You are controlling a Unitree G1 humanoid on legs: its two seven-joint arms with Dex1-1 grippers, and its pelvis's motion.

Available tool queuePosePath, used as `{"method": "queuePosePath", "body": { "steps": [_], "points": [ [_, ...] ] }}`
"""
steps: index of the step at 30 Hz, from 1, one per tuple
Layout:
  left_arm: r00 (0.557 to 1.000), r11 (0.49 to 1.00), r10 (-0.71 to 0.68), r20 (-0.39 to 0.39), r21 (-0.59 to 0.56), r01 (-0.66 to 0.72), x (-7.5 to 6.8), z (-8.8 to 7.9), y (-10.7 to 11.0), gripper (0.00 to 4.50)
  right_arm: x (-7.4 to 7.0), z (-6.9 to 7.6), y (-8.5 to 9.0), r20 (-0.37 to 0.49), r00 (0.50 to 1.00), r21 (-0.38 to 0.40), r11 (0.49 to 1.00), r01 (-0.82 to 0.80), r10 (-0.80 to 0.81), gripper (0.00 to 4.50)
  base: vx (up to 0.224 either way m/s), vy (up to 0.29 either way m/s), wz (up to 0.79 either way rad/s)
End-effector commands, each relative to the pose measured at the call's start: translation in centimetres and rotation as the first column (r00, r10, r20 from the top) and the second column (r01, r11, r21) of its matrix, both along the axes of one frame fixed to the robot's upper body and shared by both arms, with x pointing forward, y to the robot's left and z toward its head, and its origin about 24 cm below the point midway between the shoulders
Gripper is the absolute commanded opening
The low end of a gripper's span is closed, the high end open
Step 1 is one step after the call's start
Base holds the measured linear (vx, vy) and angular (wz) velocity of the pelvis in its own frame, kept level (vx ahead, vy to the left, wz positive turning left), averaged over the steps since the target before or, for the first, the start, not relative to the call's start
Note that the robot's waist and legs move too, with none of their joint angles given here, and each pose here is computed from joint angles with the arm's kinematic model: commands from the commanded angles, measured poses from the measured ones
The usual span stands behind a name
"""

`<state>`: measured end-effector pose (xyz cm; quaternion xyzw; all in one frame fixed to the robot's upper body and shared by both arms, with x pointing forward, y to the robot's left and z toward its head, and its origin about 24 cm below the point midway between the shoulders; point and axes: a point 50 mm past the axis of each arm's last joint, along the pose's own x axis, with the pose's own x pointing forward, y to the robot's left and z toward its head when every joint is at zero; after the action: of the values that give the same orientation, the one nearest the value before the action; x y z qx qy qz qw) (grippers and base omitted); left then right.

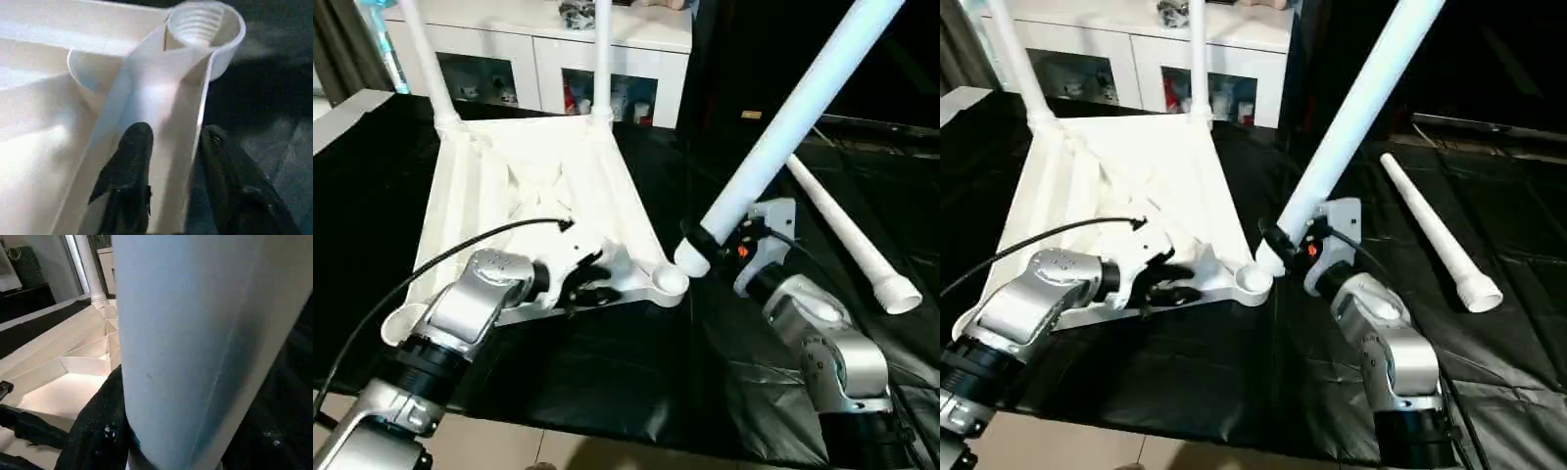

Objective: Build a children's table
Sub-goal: Insert table leg to table base

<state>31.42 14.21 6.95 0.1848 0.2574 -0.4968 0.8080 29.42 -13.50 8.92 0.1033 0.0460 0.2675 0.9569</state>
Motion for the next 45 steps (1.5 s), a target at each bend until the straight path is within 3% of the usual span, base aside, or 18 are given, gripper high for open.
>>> {"method": "queuePosePath", "body": {
  "steps": [1,15,19,31,35,41,42,45],
  "points": [
    [1.0,0.999,0.011,0.028,0.035,-0.012,0.6,0.6,0.4,1.39,0.0,0.5,0.2,0.016,1.0,-0.007,1.0,-0.013,0.014,1.91,0.0,0.0,0.0],
    [1.0,0.998,-0.005,-0.019,0.062,0.006,0.2,0.7,1.9,0.12,-0.5,-0.5,0.8,-0.008,0.999,-0.016,0.998,-0.053,0.052,1.91,0.0,0.0,0.0],
    [1.0,0.997,-0.019,-0.016,0.07,0.02,0.1,0.8,2.0,0.01,-0.5,-0.7,1.0,-0.015,0.997,-0.022,0.997,-0.07,0.07,1.91,0.0,0.0,0.0],
    [0.993,0.981,-0.12,-0.02,0.154,0.122,-0.3,0.2,2.4,0.0,-0.5,-0.9,1.2,-0.015,0.996,-0.028,0.996,-0.085,0.085,1.91,0.0,0.0,0.0],
    [0.98,0.971,-0.199,-0.021,0.131,0.2,-1.4,1.0,3.9,0.0,-0.4,-0.9,1.2,-0.013,0.996,-0.023,0.996,-0.09,0.09,1.91,0.0,0.0,0.0],
    [0.981,0.974,-0.192,0.027,0.13,0.187,-1.4,1.1,4.2,0.0,-0.4,-1.0,1.6,-0.011,0.994,-0.015,0.994,-0.107,0.107,1.91,0.0,0.0,0.0],
    [0.987,0.985,-0.158,0.017,0.08,0.156,-1.2,1.4,4.0,0.0,-0.3,-0.9,1.7,-0.009,0.994,-0.014,0.994,-0.11,0.109,1.91,0.0,0.0,0.0],
    [0.991,0.991,-0.134,0.002,0.022,0.134,-1.0,1.7,3.7,0.43,-0.3,-0.8,1.7,-0.006,0.994,-0.014,0.994,-0.112,0.112,1.91,0.0,0.0,0.0]
  ]
}}
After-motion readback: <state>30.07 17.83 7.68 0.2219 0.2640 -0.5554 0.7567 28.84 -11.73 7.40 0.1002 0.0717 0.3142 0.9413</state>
